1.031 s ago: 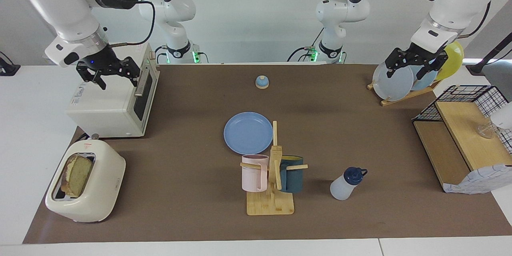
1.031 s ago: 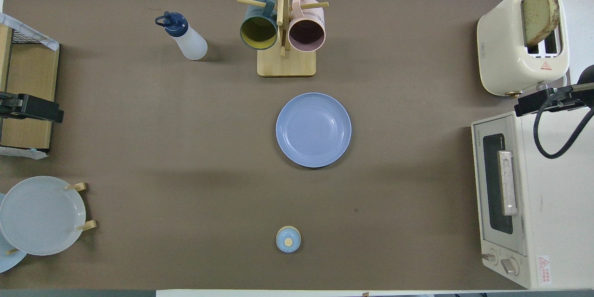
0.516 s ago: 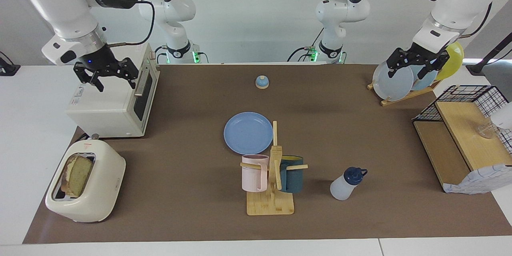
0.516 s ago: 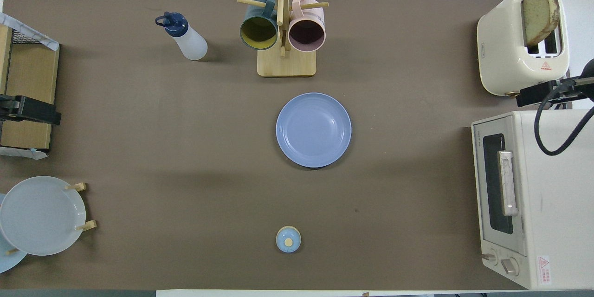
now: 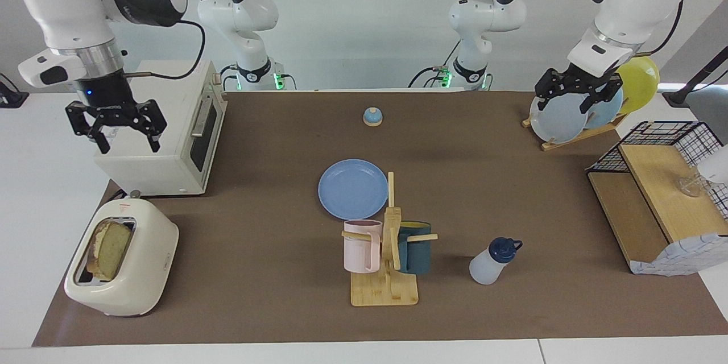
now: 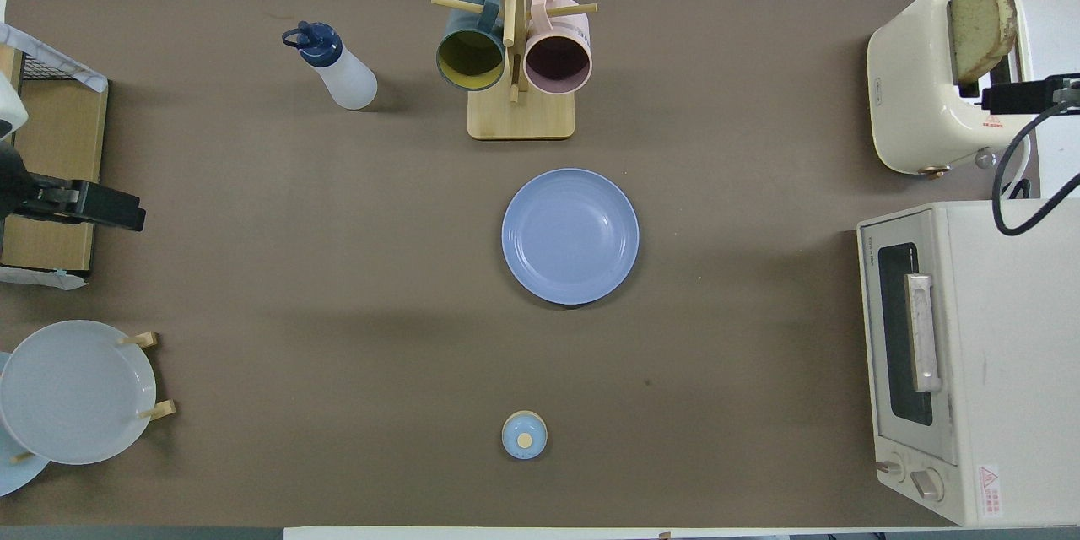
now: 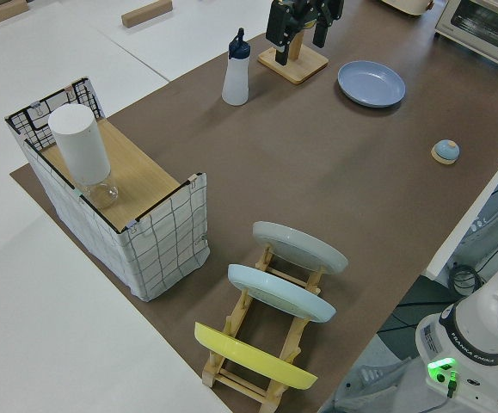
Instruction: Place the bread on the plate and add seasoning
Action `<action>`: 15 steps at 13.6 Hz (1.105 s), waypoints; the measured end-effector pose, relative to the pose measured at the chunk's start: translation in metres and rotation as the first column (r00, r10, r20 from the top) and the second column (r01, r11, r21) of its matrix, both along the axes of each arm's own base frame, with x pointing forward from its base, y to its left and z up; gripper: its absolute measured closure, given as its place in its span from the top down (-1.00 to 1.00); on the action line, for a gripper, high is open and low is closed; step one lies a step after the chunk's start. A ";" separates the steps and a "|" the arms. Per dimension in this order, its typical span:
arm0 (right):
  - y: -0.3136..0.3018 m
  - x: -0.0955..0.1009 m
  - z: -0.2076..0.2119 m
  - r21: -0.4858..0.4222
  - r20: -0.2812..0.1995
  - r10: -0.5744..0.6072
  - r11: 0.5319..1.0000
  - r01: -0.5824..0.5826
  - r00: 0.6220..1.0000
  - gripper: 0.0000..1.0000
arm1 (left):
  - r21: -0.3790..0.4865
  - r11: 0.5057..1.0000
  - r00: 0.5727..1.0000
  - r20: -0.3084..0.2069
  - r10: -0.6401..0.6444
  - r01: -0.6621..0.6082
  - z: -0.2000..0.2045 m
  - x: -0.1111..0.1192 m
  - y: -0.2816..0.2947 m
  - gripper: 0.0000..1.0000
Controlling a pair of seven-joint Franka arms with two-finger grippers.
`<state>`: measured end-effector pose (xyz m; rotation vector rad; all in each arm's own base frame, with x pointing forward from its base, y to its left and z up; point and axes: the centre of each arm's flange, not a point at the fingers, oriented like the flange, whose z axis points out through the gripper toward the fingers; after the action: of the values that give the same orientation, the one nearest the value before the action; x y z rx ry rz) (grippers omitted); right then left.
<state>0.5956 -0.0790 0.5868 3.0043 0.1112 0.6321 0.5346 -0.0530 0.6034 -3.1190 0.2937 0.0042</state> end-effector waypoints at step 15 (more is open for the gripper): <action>-0.049 0.073 -0.103 -0.017 0.178 0.001 1.000 0.002 0.984 -0.09 | -0.164 0.984 0.844 0.536 0.033 0.066 -0.180 -0.025 -0.109 1.00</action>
<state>0.6688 -0.1279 0.4842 2.9138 0.1048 0.8903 0.5093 -0.1618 0.4230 -3.1044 0.3166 -0.9300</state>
